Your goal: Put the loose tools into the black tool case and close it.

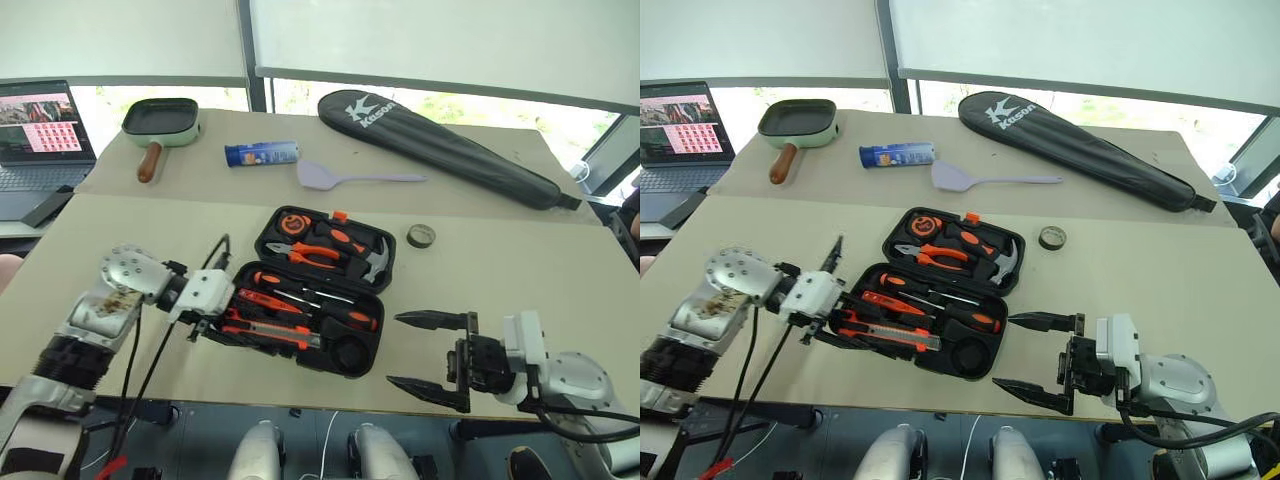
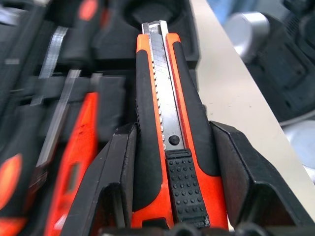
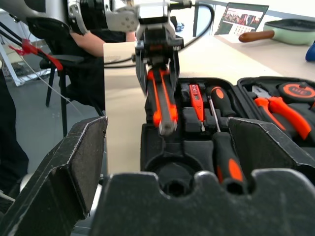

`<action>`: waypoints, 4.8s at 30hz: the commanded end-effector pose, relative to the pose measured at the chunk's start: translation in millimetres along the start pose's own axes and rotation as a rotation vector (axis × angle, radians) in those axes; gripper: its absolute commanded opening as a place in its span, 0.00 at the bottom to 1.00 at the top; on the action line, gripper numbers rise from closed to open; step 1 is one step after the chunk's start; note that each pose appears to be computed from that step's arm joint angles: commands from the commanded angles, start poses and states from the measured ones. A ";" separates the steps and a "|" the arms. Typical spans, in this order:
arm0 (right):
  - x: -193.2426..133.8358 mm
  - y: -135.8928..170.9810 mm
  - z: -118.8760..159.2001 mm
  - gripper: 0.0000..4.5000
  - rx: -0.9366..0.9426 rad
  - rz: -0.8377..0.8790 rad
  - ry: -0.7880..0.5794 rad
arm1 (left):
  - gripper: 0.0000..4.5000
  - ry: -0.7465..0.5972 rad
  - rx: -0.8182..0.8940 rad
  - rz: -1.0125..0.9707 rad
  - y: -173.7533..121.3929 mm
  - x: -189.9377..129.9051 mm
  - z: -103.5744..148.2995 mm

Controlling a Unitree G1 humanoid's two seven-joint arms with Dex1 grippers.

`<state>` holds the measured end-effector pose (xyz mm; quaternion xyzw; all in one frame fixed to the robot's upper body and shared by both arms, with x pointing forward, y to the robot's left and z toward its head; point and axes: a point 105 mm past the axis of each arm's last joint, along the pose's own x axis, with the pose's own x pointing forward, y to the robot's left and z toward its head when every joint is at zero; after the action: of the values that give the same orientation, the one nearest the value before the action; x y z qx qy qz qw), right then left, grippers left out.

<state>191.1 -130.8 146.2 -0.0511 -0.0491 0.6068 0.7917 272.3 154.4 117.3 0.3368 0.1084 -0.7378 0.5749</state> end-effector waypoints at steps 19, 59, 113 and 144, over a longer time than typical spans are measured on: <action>-8.3 5.9 11.9 1.00 0.057 -0.031 -0.009 | 0.40 -0.069 -0.010 0.016 19.9 -14.4 19.2; -1.9 -0.1 2.0 1.00 0.056 -0.046 -0.020 | 1.00 -0.185 0.062 0.123 53.6 -15.9 25.1; -75.9 -43.9 -2.7 1.00 -0.036 -0.551 -0.044 | 0.51 -0.489 -0.267 0.570 35.6 -46.1 14.1; -32.5 -231.6 -11.5 1.00 -0.152 -0.470 0.833 | 1.00 -0.577 -0.414 0.622 12.4 -65.9 15.7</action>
<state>398.9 -221.4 169.4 -0.3038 0.2075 0.3324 0.8684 288.8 196.6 165.3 -0.0098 -0.0025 -0.5457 0.8379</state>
